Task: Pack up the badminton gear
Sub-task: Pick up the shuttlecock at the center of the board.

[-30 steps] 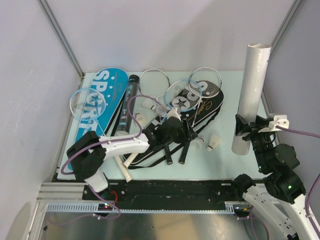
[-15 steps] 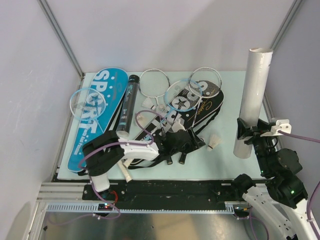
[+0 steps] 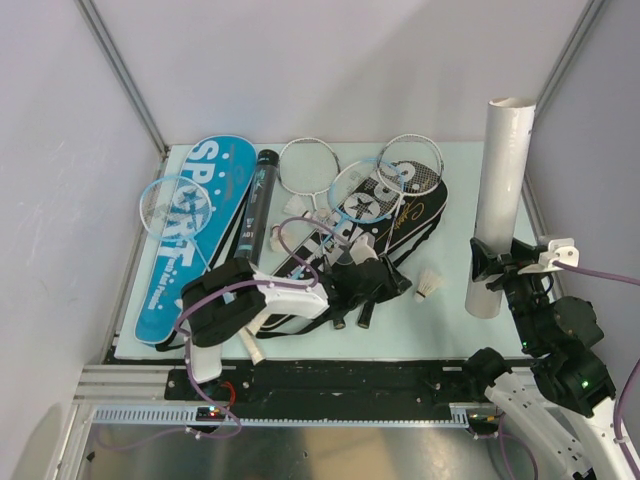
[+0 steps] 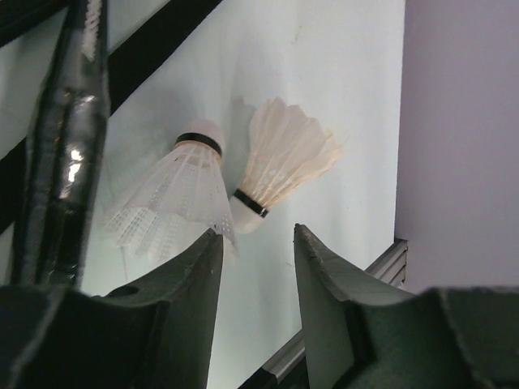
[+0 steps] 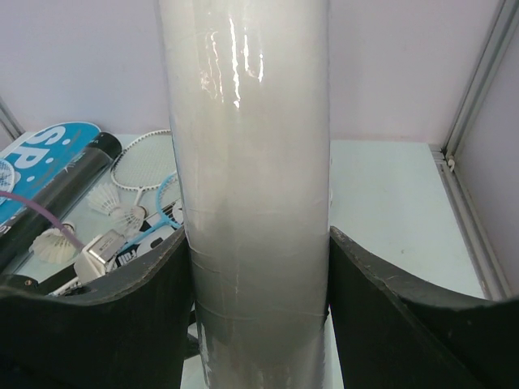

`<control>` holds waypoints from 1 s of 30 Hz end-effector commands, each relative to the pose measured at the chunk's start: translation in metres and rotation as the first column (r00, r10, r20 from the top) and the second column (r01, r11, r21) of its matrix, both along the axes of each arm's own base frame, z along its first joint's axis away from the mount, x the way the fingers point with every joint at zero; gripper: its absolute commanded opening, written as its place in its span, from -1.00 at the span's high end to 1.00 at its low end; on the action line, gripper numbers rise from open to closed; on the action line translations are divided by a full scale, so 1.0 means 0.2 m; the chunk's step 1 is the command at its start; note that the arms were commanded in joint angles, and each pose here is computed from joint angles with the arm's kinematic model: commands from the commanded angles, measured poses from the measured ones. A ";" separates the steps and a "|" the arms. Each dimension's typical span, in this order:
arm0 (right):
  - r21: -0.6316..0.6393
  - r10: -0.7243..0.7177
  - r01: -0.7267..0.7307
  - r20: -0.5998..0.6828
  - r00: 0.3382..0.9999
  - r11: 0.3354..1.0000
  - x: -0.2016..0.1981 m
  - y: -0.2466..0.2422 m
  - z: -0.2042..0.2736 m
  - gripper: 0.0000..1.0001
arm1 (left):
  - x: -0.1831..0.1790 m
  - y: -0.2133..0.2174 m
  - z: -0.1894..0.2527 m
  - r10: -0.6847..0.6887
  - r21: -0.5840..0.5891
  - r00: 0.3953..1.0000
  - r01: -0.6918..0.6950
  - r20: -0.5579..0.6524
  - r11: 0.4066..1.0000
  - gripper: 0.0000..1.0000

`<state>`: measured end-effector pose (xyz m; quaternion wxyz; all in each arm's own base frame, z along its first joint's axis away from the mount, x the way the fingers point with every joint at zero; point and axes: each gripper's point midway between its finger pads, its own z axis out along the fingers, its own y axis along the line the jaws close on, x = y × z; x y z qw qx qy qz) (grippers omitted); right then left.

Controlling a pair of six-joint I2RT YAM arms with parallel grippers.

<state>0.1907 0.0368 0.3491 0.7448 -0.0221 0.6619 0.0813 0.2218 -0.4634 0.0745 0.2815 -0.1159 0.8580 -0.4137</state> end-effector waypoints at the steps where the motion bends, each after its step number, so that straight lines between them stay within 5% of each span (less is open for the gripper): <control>1: 0.045 0.030 -0.032 0.051 0.998 0.998 -0.02 0.02 0.08 0.16 | 0.09 -0.07 0.13 0.009 -0.019 0.993 -0.007 0.120 1.000 0.13; 10: 0.082 0.041 -0.046 0.064 0.997 0.996 -0.03 0.03 0.10 0.18 | 0.08 -0.09 0.04 0.007 -0.016 0.998 -0.006 0.068 1.000 0.39; 17: 0.111 0.054 -0.060 0.062 0.997 0.992 -0.05 0.03 0.10 0.20 | 0.11 -0.04 0.06 0.021 0.025 0.990 -0.024 0.136 0.999 0.65; 22: 0.079 0.065 -0.069 0.052 0.997 0.994 -0.03 0.05 0.09 0.20 | 0.10 0.01 0.20 0.000 0.014 0.981 -0.003 0.193 1.000 0.96; 30: -0.051 0.150 -0.148 0.058 0.987 0.988 0.00 0.14 0.08 0.19 | 0.09 0.25 0.68 -0.011 0.021 0.906 0.003 0.424 1.000 1.00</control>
